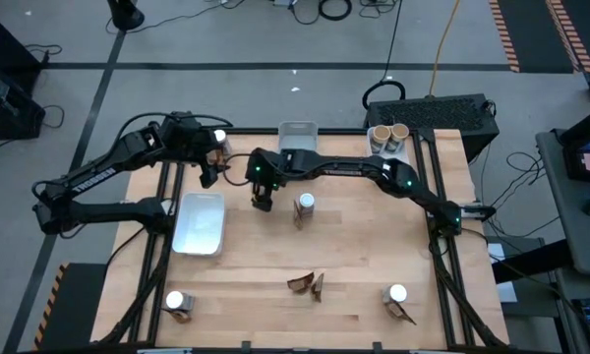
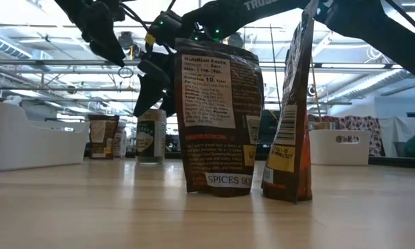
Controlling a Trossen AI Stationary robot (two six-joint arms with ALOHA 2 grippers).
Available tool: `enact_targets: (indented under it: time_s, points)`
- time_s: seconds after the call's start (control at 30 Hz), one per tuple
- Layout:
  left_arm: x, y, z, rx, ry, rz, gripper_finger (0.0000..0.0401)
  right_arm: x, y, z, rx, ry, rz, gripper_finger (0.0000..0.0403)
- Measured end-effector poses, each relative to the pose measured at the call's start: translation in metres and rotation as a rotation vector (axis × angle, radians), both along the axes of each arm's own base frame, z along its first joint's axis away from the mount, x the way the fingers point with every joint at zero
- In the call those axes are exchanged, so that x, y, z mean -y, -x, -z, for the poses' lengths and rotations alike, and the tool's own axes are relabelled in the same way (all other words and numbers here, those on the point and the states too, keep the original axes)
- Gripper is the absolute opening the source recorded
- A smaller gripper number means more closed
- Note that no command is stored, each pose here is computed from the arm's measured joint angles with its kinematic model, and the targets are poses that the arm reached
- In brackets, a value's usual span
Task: Sort spices by type
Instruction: Put the gold spice bottle into the top white bin
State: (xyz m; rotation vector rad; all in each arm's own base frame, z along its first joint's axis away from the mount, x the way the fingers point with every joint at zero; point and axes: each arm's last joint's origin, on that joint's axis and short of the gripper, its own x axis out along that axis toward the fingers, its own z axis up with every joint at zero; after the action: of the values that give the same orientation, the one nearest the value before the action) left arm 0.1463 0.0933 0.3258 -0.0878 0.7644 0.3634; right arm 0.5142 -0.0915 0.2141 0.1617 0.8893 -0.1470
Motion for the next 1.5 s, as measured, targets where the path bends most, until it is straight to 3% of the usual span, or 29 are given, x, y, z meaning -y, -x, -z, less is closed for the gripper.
enact_targets:
  time_s: [0.23, 0.57, 0.9, 1.17, 1.5]
  points:
    - [0.0, 0.0, 0.0, 0.002, 0.005, -0.005, 0.0327, -0.002, -0.001, 0.007, -0.019, -0.006, -0.002, 0.0367]
    - [0.0, 0.0, 0.0, 0.002, 0.005, -0.007, 0.0327, -0.002, -0.002, 0.006, -0.011, -0.005, -0.002, 0.0257]
    - [0.0, 0.0, 0.0, 0.004, 0.012, -0.024, 0.0327, -0.001, 0.0, 0.001, -0.008, -0.005, 0.0, 0.0255]
    - [0.0, 0.0, 0.0, 0.006, 0.013, -0.032, 0.0327, 0.017, 0.024, -0.05, 0.047, -0.017, -0.041, 0.0256]
    - [-0.002, -0.001, -0.002, 0.034, 0.007, -0.067, 0.0327, 0.037, 0.098, -0.13, -0.038, 0.046, -0.085, 0.0256]
